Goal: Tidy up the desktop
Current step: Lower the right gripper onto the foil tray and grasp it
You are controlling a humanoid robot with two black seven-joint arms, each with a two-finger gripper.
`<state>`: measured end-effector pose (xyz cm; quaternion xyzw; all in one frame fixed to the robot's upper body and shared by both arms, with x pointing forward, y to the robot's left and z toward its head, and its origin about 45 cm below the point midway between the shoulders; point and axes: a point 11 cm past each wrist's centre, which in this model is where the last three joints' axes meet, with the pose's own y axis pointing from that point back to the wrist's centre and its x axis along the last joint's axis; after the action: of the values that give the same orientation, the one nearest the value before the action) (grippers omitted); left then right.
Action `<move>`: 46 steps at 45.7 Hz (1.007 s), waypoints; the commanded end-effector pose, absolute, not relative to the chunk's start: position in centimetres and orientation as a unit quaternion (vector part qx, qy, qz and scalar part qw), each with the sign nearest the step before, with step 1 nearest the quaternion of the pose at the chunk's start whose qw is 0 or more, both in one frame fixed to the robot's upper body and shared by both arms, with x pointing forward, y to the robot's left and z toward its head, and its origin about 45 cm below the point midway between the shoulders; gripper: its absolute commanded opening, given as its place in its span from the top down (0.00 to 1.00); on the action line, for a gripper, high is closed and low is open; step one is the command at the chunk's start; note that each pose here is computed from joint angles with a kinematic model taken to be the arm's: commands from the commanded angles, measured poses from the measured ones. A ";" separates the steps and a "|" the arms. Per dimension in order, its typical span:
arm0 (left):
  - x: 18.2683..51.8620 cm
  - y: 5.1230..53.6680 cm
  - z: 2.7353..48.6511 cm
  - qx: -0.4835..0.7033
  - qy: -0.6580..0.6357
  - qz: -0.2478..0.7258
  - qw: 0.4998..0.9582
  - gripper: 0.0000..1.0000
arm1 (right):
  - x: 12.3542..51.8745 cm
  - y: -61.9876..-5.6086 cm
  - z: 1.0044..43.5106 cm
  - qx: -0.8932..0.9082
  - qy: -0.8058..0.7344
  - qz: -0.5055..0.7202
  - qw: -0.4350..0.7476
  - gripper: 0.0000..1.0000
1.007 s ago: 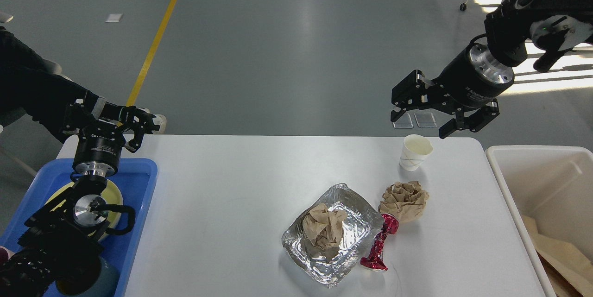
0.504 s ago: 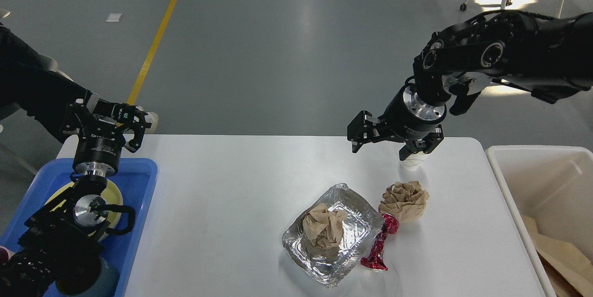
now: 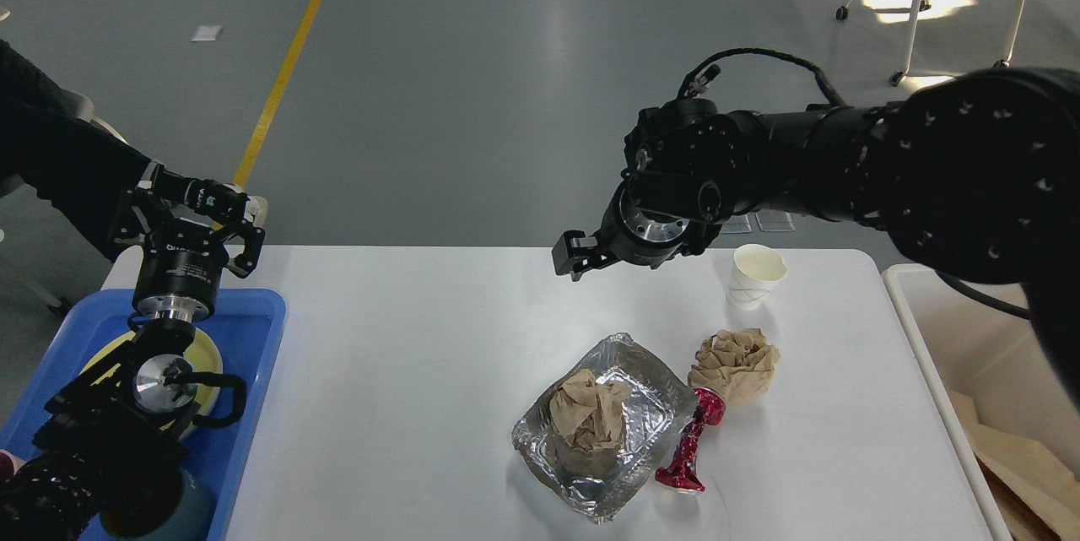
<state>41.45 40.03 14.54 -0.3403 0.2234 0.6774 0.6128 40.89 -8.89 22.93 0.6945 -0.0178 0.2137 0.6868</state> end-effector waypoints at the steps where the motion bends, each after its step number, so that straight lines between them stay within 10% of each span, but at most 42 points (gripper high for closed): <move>1: 41.4 40.0 14.5 -0.340 0.223 0.677 0.613 0.03 | 39.3 -7.0 21.5 0.702 0.022 0.228 0.674 0.00; 46: 41.4 40.0 14.5 -0.340 0.223 0.677 0.613 0.03 | 28.9 -5.9 11.4 0.734 0.163 0.184 0.633 0.00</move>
<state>41.45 40.03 14.54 -0.3403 0.2234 0.6773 0.6128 29.25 -5.83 12.14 0.7346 0.1624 0.1743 0.6353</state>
